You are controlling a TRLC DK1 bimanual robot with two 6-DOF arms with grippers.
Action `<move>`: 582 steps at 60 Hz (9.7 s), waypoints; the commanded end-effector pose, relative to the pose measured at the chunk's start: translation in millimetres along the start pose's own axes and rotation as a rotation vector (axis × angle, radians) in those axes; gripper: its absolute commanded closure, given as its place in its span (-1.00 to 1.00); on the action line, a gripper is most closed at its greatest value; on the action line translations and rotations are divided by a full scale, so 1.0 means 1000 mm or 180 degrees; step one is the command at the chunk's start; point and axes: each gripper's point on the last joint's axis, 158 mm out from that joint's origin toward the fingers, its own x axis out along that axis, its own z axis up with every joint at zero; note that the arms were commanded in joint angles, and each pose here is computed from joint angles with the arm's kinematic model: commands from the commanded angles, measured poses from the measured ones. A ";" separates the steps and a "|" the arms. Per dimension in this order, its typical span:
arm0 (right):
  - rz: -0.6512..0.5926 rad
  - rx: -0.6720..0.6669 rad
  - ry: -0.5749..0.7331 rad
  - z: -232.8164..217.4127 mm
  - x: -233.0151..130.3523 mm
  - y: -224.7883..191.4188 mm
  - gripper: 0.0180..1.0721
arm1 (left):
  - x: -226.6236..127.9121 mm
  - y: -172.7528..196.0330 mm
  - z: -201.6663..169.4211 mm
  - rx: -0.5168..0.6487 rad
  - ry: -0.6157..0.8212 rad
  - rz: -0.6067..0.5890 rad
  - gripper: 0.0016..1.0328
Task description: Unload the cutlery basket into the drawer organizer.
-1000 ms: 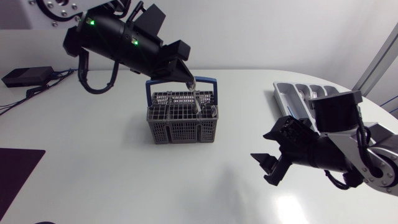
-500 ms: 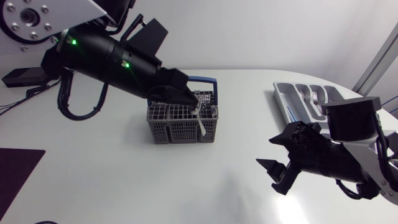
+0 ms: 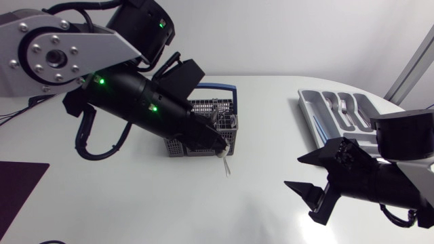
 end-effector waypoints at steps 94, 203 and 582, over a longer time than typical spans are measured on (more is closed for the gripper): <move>0.1650 0.0288 -0.0323 0.049 0.007 0.063 -0.20 | 0.070 -0.038 0.015 0.0293 0.0249 -0.0653 0.93; 0.1210 0.0307 -0.0133 0.023 0.008 0.025 0.89 | -0.009 0.050 0.071 -0.0336 -0.0082 0.0005 -0.79; 0.0638 0.1506 0.0525 0.165 0.191 -0.024 0.54 | -0.015 0.176 -0.002 -0.0555 -0.0302 0.1226 -0.88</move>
